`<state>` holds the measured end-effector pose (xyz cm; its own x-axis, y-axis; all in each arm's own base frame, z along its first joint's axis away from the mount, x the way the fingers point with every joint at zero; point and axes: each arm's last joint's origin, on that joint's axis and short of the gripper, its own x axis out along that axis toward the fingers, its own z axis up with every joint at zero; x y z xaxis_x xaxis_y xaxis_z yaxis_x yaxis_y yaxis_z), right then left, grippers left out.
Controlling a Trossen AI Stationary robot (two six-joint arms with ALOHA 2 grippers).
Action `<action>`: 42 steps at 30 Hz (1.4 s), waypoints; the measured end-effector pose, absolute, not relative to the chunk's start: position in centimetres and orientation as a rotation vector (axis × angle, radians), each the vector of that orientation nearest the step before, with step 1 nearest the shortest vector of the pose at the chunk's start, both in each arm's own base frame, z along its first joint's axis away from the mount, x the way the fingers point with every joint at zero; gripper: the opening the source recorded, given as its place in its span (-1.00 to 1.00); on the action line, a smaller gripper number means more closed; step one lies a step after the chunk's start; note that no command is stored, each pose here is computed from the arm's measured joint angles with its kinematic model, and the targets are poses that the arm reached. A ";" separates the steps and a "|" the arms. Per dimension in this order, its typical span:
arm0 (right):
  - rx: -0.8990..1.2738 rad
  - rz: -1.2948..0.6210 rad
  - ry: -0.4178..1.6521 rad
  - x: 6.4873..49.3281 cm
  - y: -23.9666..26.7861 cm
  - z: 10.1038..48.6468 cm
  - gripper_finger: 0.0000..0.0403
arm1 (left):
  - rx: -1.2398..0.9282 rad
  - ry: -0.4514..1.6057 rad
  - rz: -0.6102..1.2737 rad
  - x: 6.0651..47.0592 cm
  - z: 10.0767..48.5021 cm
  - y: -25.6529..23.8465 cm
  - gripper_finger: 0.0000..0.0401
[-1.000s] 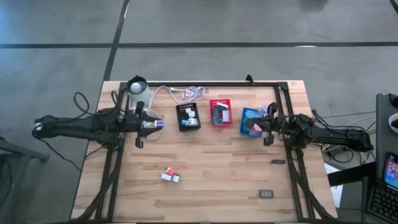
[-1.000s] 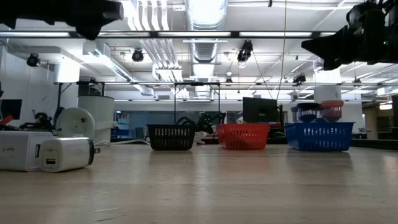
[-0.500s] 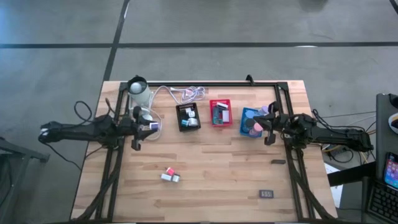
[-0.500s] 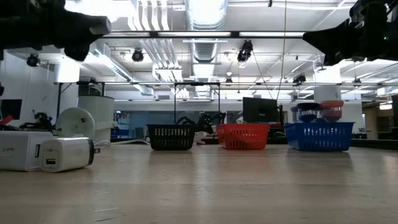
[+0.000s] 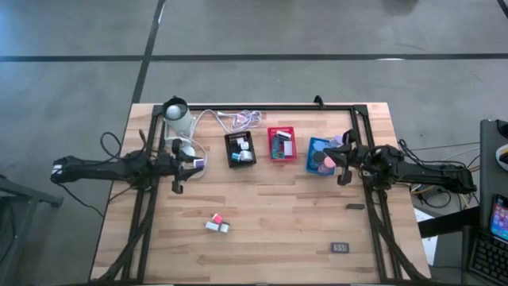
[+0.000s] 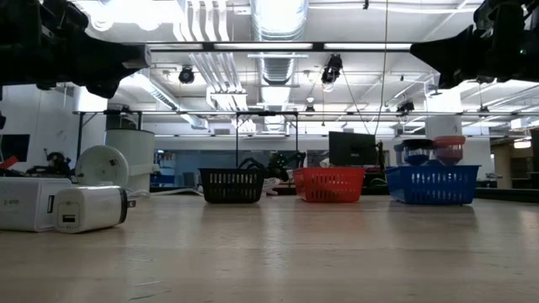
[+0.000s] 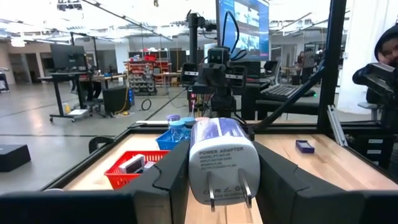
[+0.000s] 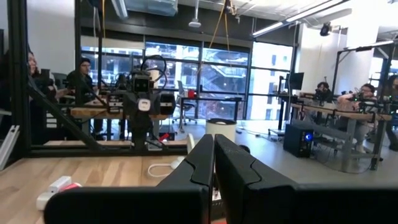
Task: Pick & Place Office items
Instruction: Put the purple charger adapter into the black bin
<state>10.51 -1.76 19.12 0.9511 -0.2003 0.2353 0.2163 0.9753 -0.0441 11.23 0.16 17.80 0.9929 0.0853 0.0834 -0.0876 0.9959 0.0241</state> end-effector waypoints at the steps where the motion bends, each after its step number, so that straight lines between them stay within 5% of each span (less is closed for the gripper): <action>1: -0.067 -0.211 -0.229 10.5 -1.8 19.1 -0.96 | 0.028 -0.082 0.087 11.2 17.7 0.2 -0.31; 21: -0.092 -0.215 -0.225 10.5 -1.8 19.1 -0.96 | 0.028 -0.073 0.116 11.2 18.0 0.2 -0.31; 29: -0.089 -0.214 -0.225 10.5 -1.8 19.1 -0.96 | -0.002 -0.137 0.324 10.7 24.5 0.9 -0.31; 42: -0.113 -0.270 -0.227 10.5 -1.9 19.1 -0.96 | 0.069 0.212 0.537 14.0 33.8 2.4 -0.31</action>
<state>10.48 -1.91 19.14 0.9383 -0.2516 0.2372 0.2769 0.9576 -0.0797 13.97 2.35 33.76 0.8379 0.5146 -0.1819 -0.5003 0.8574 0.1209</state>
